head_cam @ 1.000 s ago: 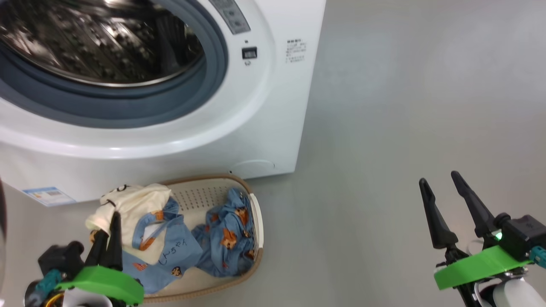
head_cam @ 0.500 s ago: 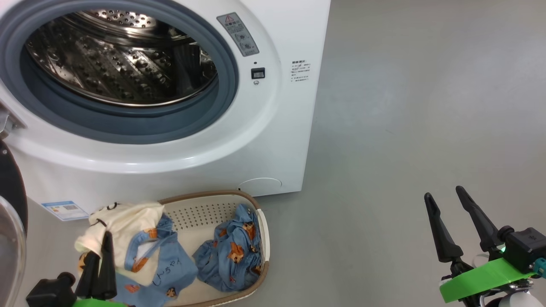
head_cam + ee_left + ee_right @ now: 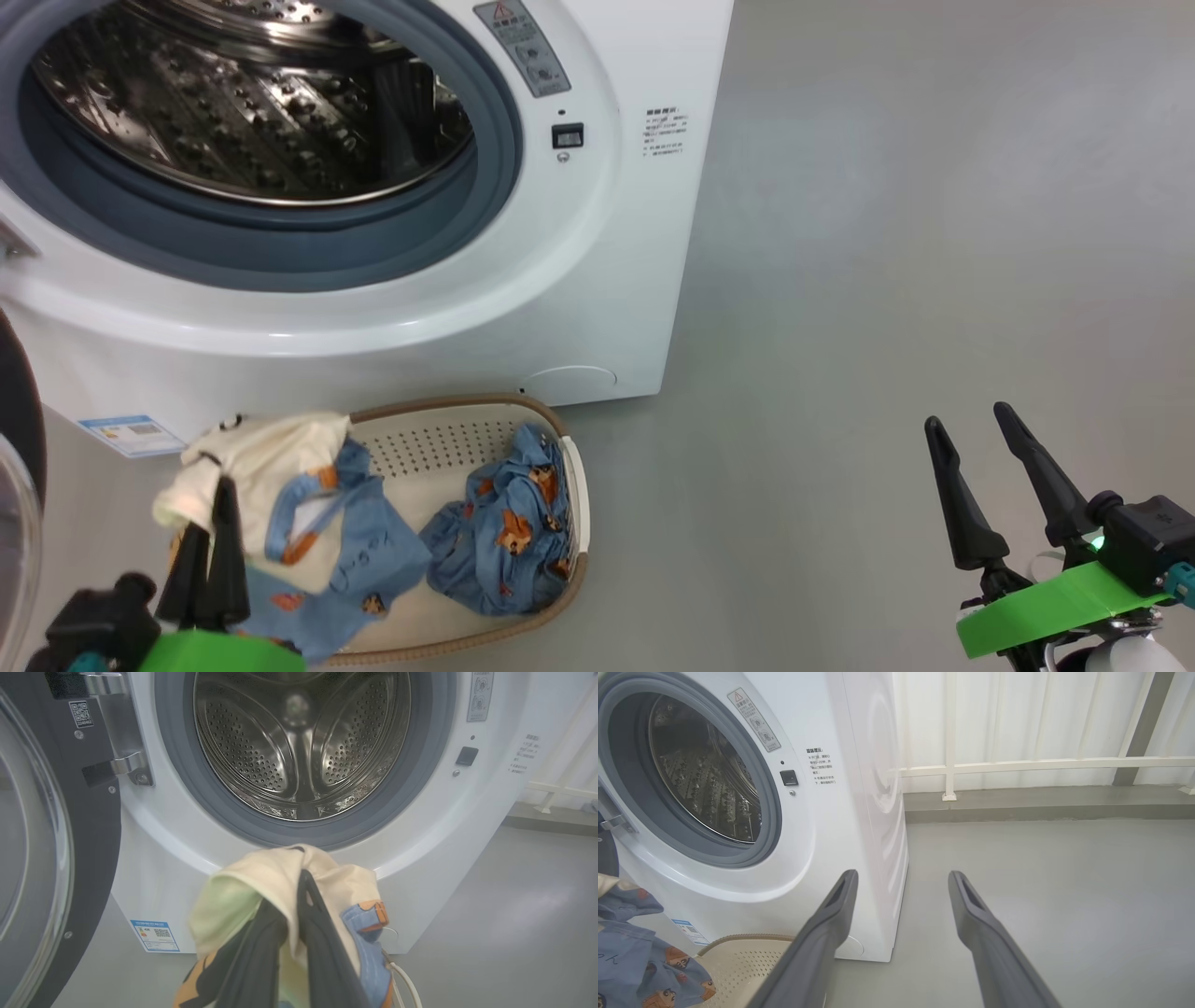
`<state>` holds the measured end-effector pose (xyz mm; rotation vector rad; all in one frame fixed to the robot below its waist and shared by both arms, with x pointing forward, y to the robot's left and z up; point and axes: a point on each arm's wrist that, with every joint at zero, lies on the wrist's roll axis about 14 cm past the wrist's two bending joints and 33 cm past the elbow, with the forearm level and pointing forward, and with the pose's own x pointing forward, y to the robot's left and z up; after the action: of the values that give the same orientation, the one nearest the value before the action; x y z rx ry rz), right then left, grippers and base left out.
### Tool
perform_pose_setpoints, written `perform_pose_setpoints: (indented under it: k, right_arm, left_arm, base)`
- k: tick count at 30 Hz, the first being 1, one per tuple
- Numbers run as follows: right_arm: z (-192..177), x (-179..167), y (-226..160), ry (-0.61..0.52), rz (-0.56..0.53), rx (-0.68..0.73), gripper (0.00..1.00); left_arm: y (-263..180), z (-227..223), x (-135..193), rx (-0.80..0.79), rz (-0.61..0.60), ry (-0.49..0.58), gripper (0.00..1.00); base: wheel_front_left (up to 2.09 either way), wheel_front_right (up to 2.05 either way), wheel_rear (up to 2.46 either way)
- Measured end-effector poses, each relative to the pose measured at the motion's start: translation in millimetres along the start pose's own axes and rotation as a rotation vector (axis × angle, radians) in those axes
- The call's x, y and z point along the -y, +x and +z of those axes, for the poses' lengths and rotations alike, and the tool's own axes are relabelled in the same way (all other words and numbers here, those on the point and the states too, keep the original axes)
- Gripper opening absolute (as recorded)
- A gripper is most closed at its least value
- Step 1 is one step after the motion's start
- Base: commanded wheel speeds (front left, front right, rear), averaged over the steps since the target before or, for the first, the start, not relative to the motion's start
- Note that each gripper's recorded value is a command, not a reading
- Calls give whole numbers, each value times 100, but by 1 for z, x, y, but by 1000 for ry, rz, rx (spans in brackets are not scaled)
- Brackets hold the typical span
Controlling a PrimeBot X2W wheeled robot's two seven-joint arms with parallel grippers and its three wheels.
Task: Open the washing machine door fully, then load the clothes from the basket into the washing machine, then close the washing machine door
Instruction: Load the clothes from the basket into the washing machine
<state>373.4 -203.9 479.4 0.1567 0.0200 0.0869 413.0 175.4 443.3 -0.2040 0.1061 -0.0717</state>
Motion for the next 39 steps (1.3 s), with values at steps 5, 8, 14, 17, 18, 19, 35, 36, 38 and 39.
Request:
perform_pose_setpoints:
  k: [5,8,14,17,18,19,35,36,38,39]
  right_arm:
    - [-7,0,5,11,-5,-18,100]
    - [-7,0,14,13,-4,-13,100]
    - [-14,2,28,17,-8,-26,100]
    - [-17,2,34,19,-9,-29,100]
    - [-18,2,37,21,-9,-30,100]
    - [-20,2,40,24,-9,-31,100]
    - [-46,3,70,33,-13,-75,100]
    - [-47,3,71,35,-14,-78,100]
    - [-49,4,75,37,-15,-78,100]
    - [-51,4,76,37,-16,-80,100]
  left_arm:
    - [25,14,10,43,-40,17,0]
    - [42,24,14,73,-57,33,0]
    - [83,43,21,130,-87,52,0]
    - [98,50,22,151,-96,60,0]
    - [106,54,22,162,-99,64,0]
    - [113,58,23,172,-103,69,0]
    - [222,59,28,143,-106,120,0]
    - [228,58,28,135,-104,127,0]
    - [240,54,28,117,-96,129,0]
    - [245,51,28,106,-95,132,0]
  base:
    - [0,0,0]
    - [0,0,0]
    - [0,0,0]
    - [0,0,0]
    - [0,0,0]
    - [0,0,0]
    - [0,0,0]
    - [0,0,0]
    - [0,0,0]
    - [0,0,0]
